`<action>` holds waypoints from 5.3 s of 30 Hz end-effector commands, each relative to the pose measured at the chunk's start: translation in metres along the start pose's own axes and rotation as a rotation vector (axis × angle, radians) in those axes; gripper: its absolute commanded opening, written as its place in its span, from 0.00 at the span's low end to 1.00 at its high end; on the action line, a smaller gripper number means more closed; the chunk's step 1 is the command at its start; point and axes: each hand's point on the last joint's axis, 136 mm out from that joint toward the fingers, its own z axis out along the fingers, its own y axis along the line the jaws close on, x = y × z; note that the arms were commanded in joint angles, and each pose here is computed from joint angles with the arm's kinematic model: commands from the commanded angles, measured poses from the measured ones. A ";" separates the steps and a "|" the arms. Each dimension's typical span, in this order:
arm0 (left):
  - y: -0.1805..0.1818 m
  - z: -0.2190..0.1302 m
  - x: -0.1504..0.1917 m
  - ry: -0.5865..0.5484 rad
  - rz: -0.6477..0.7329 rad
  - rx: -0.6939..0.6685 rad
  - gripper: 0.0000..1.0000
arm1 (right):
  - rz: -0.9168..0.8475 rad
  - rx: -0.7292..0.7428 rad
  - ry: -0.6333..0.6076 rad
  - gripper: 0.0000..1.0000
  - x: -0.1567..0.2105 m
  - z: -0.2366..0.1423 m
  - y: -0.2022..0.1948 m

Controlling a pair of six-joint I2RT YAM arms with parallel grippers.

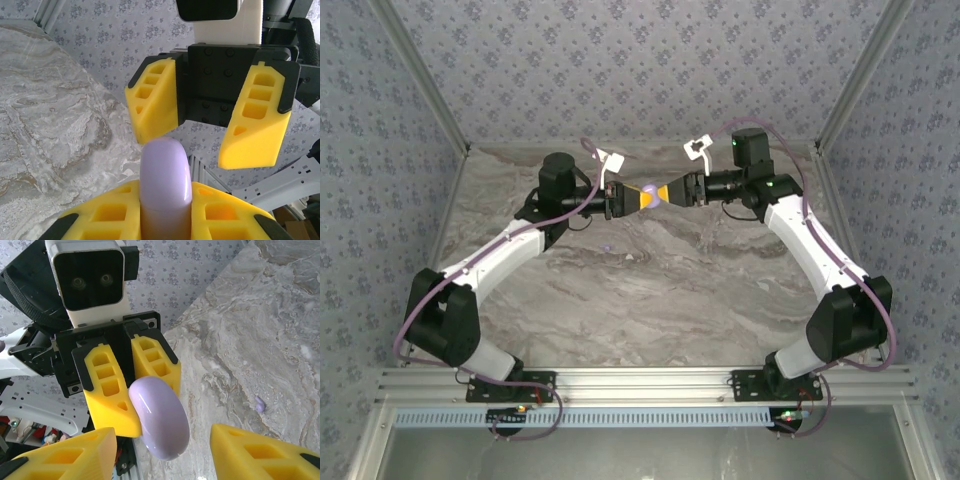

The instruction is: Insert the wireless bluetooth earbuds into the charging case

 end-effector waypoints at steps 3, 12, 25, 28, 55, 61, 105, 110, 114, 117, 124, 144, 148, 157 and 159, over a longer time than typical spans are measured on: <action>-0.040 -0.004 -0.026 -0.034 0.130 0.071 0.16 | -0.033 -0.047 0.020 0.51 -0.001 0.002 0.014; -0.043 -0.002 -0.024 -0.022 0.133 0.075 0.16 | -0.036 -0.077 0.033 0.38 0.000 0.006 0.019; -0.037 -0.001 -0.018 -0.004 0.124 0.056 0.16 | -0.061 -0.073 0.016 0.34 -0.007 0.003 0.024; -0.037 -0.001 -0.017 -0.001 0.122 0.053 0.16 | -0.061 -0.069 0.015 0.34 -0.007 0.003 0.024; -0.033 -0.004 -0.008 0.030 0.114 0.007 0.37 | -0.073 -0.044 0.043 0.17 -0.002 0.001 0.031; -0.037 -0.006 -0.013 0.009 0.128 0.005 0.38 | -0.070 -0.039 0.056 0.17 0.002 0.002 0.030; -0.036 -0.004 -0.016 -0.009 0.137 -0.018 0.12 | -0.087 -0.070 0.092 0.20 0.009 0.008 0.040; -0.024 -0.006 -0.012 0.000 0.157 -0.092 0.12 | -0.091 0.014 0.077 0.41 0.007 0.003 0.031; -0.018 -0.007 -0.008 -0.009 0.243 -0.107 0.12 | -0.104 0.078 0.062 0.47 0.004 -0.004 0.026; -0.023 -0.005 0.001 -0.020 0.363 -0.045 0.15 | -0.094 0.131 0.075 0.49 0.008 -0.009 0.021; -0.024 -0.005 0.011 -0.025 0.553 -0.023 0.13 | -0.110 0.173 0.096 0.52 0.012 -0.014 0.022; -0.039 -0.002 0.028 0.009 0.631 0.051 0.09 | -0.140 0.218 0.148 0.56 0.021 -0.005 0.017; -0.041 -0.001 0.029 0.014 0.631 0.060 0.08 | -0.133 0.253 0.150 0.56 0.020 -0.006 0.010; -0.046 0.000 0.032 0.021 0.641 0.077 0.07 | -0.116 0.325 0.138 0.56 0.017 -0.008 -0.003; -0.046 0.000 0.032 0.022 0.641 0.077 0.07 | -0.112 0.331 0.136 0.56 0.016 -0.009 -0.005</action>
